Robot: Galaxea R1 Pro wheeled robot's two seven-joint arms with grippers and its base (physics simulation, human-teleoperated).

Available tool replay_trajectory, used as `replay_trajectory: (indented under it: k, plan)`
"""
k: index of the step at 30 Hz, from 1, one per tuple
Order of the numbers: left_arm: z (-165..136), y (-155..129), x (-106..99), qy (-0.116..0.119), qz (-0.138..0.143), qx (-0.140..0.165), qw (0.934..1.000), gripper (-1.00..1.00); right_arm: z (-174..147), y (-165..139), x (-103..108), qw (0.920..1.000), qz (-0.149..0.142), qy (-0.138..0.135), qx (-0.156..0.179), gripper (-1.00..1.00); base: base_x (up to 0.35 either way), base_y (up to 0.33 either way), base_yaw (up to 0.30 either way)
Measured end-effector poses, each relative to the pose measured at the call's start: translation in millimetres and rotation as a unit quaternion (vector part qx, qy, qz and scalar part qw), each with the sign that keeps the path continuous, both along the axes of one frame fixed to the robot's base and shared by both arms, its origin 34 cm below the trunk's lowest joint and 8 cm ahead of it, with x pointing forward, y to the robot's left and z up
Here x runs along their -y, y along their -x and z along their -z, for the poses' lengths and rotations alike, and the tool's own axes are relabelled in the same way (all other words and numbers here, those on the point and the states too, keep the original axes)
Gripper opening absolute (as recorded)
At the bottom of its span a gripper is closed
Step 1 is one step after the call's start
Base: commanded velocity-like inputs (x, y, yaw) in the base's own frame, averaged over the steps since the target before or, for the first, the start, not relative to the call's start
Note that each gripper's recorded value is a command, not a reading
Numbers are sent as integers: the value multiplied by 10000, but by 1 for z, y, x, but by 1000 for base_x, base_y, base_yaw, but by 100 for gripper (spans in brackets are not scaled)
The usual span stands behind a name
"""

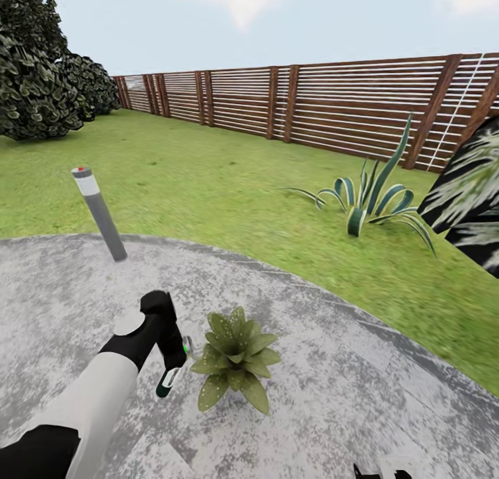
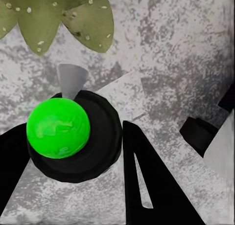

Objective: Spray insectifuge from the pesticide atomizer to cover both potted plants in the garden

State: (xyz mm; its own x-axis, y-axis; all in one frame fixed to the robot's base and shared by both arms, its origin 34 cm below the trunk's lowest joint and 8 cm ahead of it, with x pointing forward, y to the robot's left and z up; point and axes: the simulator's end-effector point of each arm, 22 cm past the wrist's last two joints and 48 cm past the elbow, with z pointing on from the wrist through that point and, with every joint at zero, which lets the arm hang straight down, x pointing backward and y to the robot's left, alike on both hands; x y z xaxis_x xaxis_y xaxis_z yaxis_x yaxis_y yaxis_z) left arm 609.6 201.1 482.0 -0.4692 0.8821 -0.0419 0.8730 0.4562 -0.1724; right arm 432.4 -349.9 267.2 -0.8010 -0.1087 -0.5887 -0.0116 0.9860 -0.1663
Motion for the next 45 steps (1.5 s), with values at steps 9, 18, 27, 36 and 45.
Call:
replay_trajectory:
  k: [9, 18, 27, 36, 45]
  plan:
    - [-3, 9, 5, -18, 174, -167, 9997, -100, -1, -1, 0, 10000, -1, 3, 20, 100, 0, 0, -70]
    - [-5, 8, 7, -9, 181, -150, 9997, -100, -2, -1, 2, 10000, 2, 13, 24, 100, 0, 0, -29]
    - [-2, 11, 0, -133, 191, -183, 9996, -100, -3, -3, 2, 10000, 16, 11, 43, 100, 0, 0, -86]
    - [-2, 12, -15, -438, 202, -159, 9987, -100, -6, -5, 2, 10000, 15, 10, 83, 100, 0, 0, -252]
    - [-21, -8, -14, -430, 225, 123, 9987, -100, -7, -7, 2, 9999, 9, 10, 105, 100, 0, 0, -128]
